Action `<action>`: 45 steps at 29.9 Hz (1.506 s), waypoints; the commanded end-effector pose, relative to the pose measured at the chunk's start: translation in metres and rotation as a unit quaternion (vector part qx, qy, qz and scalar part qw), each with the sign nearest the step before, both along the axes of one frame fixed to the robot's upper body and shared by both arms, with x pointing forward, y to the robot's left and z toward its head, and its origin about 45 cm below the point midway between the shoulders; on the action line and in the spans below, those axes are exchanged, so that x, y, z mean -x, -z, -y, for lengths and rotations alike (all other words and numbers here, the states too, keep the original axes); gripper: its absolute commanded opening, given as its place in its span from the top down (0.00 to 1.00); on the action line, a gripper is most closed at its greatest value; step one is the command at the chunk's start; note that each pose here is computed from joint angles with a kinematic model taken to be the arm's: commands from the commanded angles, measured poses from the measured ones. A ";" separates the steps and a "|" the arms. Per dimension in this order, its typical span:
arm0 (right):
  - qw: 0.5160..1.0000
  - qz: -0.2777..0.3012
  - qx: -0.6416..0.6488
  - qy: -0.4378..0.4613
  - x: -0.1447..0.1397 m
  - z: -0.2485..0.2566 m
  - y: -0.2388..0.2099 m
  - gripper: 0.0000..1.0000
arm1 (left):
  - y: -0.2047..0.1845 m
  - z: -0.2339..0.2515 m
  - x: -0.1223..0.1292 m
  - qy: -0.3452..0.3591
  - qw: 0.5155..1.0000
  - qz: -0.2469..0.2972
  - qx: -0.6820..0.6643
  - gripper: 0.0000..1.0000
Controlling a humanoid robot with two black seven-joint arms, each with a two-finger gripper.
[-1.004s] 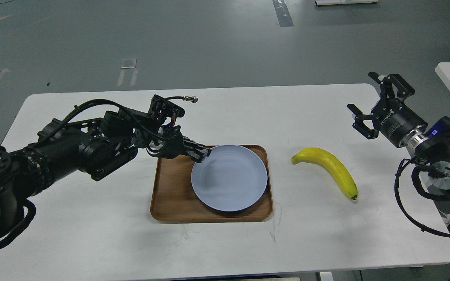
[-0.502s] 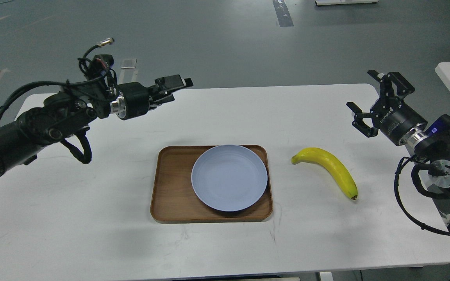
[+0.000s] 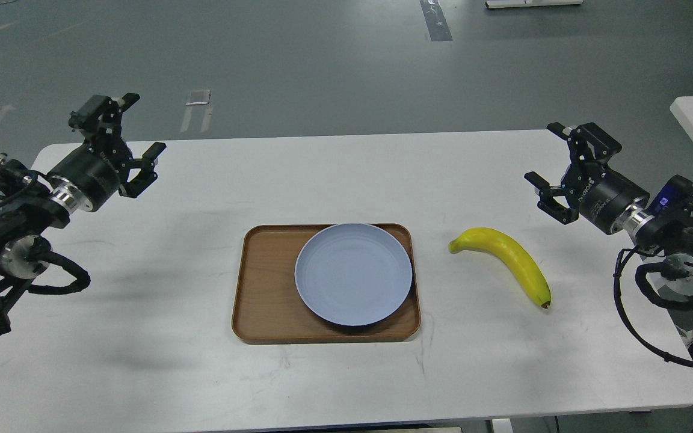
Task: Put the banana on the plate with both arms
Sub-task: 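Release the plate and raise the left gripper back to its start pose, then lower the right gripper onto the yellow banana and grasp its middle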
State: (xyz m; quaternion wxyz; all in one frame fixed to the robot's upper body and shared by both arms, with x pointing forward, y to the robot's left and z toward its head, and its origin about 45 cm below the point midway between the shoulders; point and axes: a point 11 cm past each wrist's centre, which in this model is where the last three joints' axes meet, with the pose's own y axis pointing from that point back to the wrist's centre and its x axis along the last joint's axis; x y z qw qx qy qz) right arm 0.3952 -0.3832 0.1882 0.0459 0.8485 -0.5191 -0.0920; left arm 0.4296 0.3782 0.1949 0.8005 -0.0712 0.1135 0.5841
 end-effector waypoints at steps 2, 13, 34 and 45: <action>0.987 0.011 0.137 -0.084 0.005 0.007 -0.015 0.00 | 0.021 0.006 0.010 -0.009 1.000 -0.015 0.025 0.02; 0.815 0.033 0.475 -0.329 -0.003 -0.010 -0.053 0.00 | 0.021 0.010 0.009 -0.006 0.999 -0.014 0.028 0.02; 0.575 0.009 0.640 -0.509 -0.002 -0.046 0.029 0.03 | 0.018 0.004 0.009 -0.009 1.000 -0.013 0.021 0.02; 0.558 -0.001 0.643 -0.524 0.004 -0.045 0.038 0.91 | 0.016 -0.001 0.010 -0.012 1.000 -0.012 0.017 0.02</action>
